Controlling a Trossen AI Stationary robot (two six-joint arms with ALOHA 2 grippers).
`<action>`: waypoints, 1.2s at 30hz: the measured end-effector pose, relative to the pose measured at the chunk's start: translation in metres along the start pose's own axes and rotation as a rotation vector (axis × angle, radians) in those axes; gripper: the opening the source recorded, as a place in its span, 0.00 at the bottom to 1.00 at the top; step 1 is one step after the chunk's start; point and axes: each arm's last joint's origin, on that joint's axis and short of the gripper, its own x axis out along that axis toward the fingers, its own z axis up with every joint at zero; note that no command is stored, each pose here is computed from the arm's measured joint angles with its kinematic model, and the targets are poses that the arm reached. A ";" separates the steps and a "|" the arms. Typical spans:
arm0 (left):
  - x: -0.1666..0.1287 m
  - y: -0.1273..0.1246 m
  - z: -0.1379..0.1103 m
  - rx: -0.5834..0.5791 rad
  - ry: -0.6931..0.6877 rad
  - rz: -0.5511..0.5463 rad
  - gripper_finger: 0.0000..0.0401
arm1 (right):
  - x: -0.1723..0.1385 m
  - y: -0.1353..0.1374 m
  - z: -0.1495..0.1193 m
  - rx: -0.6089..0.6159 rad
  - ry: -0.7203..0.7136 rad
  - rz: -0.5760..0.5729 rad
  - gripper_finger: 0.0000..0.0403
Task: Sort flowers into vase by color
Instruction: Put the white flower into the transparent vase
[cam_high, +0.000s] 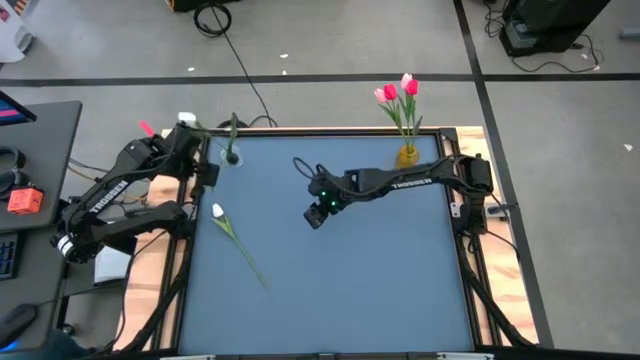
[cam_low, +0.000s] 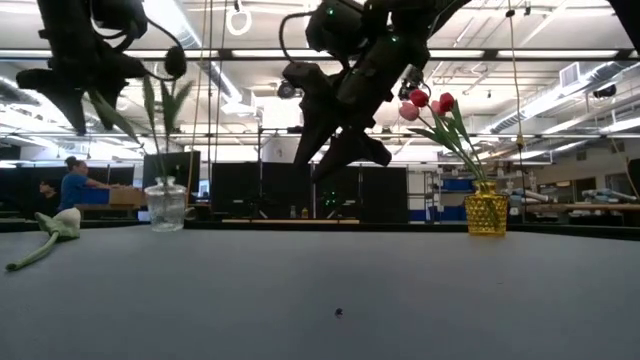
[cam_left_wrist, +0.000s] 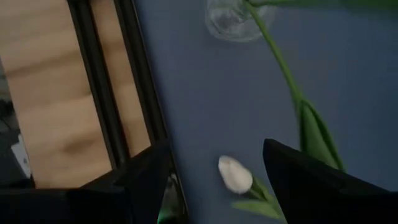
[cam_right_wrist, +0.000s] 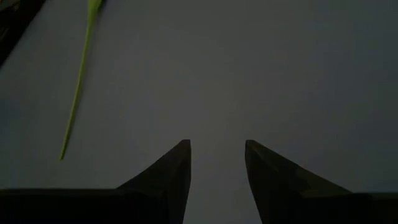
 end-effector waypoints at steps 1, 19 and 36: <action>0.000 0.001 -0.001 -0.006 0.017 0.001 0.66 | 0.000 0.003 -0.003 -0.001 0.000 -0.001 0.40; -0.001 -0.007 0.009 0.063 -0.070 -0.123 0.65 | 0.002 0.035 -0.035 0.200 -0.021 -0.030 0.40; 0.039 -0.029 0.045 0.134 -0.005 -0.045 0.65 | 0.002 0.042 -0.041 0.288 0.016 0.017 0.40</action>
